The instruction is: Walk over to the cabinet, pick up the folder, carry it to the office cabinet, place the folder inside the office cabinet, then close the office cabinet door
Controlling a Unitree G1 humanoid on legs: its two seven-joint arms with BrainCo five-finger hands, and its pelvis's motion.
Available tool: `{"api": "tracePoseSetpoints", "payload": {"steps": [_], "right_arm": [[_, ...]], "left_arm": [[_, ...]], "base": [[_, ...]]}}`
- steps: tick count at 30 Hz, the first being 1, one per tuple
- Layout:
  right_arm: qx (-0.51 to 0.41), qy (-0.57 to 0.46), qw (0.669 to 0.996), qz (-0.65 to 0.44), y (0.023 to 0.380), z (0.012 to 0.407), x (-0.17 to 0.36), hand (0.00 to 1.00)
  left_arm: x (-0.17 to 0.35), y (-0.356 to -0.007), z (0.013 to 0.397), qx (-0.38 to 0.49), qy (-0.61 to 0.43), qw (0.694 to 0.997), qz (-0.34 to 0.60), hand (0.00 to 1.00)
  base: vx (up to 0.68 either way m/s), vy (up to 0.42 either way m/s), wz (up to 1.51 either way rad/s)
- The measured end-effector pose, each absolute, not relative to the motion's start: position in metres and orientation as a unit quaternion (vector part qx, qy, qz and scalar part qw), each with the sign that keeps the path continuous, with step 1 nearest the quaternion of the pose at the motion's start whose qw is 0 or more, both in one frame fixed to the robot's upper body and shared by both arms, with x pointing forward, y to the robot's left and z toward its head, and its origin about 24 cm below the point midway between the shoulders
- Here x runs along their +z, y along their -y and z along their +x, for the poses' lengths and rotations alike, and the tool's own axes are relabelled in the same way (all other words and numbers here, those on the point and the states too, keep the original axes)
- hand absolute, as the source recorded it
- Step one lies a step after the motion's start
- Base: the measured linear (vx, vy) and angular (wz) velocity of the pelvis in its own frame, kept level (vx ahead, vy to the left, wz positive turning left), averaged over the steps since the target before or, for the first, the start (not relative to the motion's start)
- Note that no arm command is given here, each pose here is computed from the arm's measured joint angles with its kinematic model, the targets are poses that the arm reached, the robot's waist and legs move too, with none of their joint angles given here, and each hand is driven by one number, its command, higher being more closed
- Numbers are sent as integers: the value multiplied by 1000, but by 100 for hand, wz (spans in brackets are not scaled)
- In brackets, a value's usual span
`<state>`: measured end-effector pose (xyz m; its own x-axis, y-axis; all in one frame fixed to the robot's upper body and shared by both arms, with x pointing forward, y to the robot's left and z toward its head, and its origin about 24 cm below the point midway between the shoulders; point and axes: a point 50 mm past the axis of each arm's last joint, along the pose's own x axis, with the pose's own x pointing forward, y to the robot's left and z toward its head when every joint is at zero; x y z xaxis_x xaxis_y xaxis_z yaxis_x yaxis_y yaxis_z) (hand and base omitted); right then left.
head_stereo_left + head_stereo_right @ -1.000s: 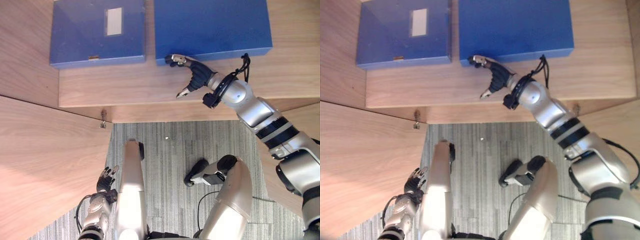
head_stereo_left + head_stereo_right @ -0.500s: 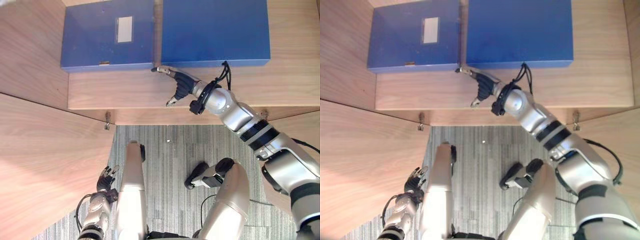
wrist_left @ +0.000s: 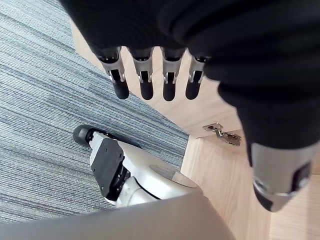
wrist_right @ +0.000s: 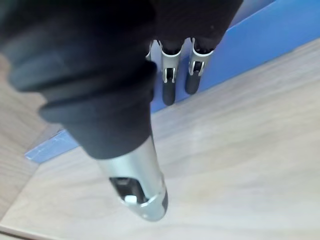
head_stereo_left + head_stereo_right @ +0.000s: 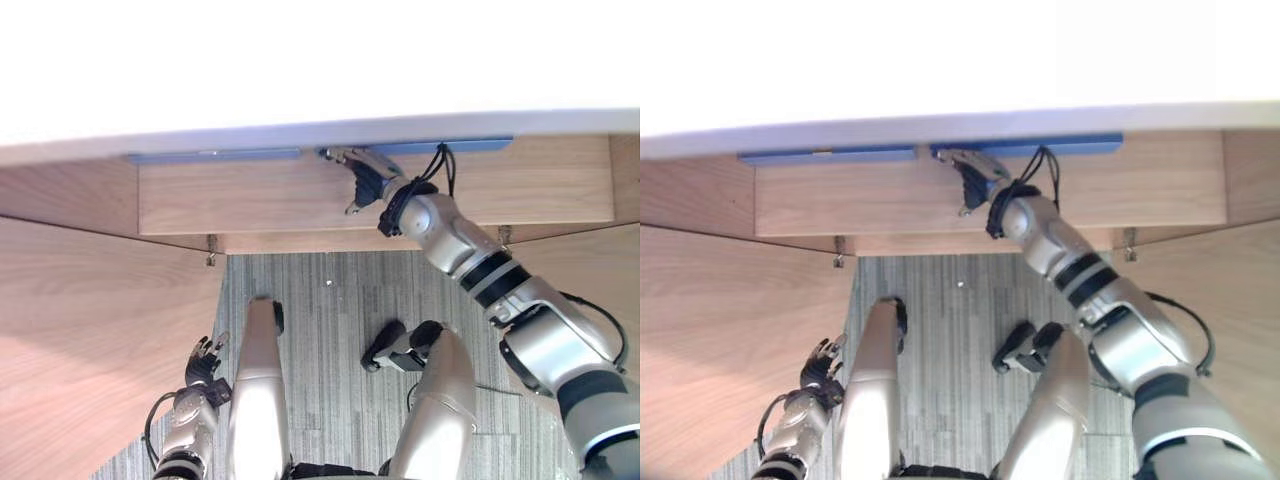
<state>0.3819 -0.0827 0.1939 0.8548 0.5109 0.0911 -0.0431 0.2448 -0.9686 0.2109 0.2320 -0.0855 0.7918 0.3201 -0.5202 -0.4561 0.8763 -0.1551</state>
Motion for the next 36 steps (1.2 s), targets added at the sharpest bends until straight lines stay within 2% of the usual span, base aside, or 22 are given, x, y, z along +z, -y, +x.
{"api": "tracePoseSetpoints", "payload": {"steps": [4,8,16,21,25,31,36], "right_arm": [[188,186,751,-605,81,383,183,0],[222,174,724,-630,70,377,161,0],[289,124,728,-610,56,360,109,0],[362,-27,723,-588,80,325,14,0],[393,-114,720,-560,99,291,-33,0],[358,-216,772,-479,139,254,-69,0],[261,-299,824,-404,186,225,-88,0]], "left_arm": [[-86,-233,210,207,-249,937,-133,0],[-87,-231,210,205,-251,937,-132,0],[-95,-232,200,207,-273,932,-120,0],[-114,-234,179,210,-332,914,-97,0],[-127,-231,158,204,-373,901,-82,0],[-134,-231,141,182,-406,894,-54,0],[-144,-223,124,155,-446,881,-34,0]], "base": [[36,74,-21],[73,49,-14],[65,-13,-7],[60,-24,5],[50,40,14],[-3,83,5],[-71,56,2]]}}
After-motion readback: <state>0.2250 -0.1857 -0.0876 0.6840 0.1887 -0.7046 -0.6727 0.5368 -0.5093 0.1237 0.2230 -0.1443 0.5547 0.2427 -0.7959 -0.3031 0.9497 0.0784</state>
